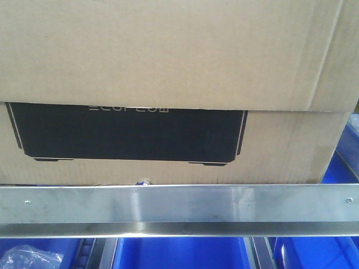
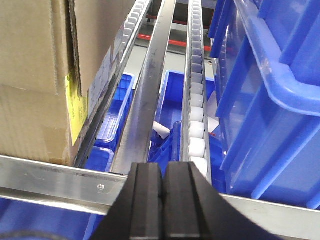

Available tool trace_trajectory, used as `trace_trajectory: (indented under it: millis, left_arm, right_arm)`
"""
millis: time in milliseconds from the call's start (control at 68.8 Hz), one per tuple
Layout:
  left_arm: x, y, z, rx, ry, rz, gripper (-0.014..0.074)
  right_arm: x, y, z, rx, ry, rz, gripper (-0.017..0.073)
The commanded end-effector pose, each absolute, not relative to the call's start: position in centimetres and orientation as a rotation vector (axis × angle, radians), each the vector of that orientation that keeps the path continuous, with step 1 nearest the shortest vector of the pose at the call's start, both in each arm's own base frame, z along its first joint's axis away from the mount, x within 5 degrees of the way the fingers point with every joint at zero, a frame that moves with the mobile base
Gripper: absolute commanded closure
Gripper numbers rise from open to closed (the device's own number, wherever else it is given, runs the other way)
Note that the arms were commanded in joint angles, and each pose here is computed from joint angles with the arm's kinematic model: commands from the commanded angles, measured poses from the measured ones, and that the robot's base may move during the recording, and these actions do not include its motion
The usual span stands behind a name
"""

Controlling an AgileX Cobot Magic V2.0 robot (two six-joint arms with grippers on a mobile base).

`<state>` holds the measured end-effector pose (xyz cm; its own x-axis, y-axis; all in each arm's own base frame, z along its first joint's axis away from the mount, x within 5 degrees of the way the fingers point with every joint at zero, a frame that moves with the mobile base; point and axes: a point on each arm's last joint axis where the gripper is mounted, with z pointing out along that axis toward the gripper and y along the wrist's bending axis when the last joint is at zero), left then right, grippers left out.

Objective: Grab box from left shelf to table start

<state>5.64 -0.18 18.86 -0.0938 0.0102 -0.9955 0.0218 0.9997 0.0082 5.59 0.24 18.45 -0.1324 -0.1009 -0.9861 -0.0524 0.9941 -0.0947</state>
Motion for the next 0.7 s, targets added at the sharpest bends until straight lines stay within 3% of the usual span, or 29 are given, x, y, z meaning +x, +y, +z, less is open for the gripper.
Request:
trace_trajectory:
  millis: [0, 421, 683]
  left_arm:
    - [5.5, -0.1, 19.9, 0.020, 1.553, -0.010, 0.0693]
    - [5.5, -0.1, 20.0, 0.019, 1.541, -0.009, 0.0693]
    - [5.1, 0.2, 22.6, -0.042, 1.292, -0.026, 0.0693]
  right_arm:
    - [5.6, 0.2, 19.2, -0.115, 1.613, -0.064, 0.0503]
    - [5.6, 0.2, 19.2, -0.115, 1.613, -0.064, 0.0503]
    - [5.6, 0.2, 19.2, -0.115, 1.613, -0.064, 0.0503]
